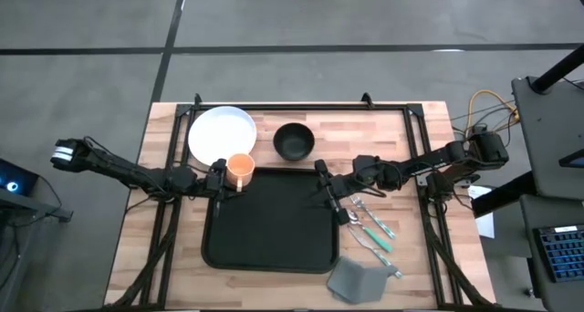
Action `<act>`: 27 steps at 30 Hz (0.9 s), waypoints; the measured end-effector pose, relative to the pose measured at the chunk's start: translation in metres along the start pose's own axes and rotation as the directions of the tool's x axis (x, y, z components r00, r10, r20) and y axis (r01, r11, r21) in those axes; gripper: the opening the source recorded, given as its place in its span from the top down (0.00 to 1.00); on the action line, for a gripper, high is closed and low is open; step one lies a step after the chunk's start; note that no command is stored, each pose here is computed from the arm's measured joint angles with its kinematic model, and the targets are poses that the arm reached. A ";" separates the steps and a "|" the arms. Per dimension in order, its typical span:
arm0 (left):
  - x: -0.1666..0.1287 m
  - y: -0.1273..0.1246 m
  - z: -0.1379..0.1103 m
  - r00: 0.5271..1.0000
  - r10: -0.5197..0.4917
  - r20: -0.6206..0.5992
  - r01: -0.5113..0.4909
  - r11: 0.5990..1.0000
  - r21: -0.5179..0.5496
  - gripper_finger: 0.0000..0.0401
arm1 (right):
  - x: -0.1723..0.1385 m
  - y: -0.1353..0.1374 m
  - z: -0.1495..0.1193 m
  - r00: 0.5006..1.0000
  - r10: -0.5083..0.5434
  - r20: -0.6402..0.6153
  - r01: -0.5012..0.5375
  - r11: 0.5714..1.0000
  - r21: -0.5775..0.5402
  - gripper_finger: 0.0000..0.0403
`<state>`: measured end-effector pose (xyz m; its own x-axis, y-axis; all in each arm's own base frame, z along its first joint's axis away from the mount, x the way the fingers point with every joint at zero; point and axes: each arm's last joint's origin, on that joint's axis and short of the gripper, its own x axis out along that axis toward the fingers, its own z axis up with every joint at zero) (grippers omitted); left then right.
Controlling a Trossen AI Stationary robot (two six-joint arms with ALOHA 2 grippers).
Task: Set up tray
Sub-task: Put the yellow mug on the black serving tray
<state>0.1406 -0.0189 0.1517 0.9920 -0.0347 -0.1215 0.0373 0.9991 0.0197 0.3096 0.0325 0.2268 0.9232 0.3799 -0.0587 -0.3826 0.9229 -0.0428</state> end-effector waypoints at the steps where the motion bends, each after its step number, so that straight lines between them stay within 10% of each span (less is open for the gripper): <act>1: 0.000 0.000 -0.001 1.000 0.000 -0.010 0.000 1.000 -0.004 1.00 | 0.000 0.000 0.000 1.000 0.000 0.000 0.000 1.000 0.000 0.75; 27: 0.032 -0.007 0.014 0.991 -0.121 -0.064 0.125 0.990 0.063 1.00 | 0.001 0.000 0.001 1.000 -0.001 0.003 0.001 1.000 -0.004 0.77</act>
<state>0.1739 -0.0275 0.1620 0.9704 -0.1534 -0.1867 0.1683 0.9835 0.0666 0.3105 0.0324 0.2280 0.9235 0.3796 -0.0560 -0.3822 0.9229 -0.0472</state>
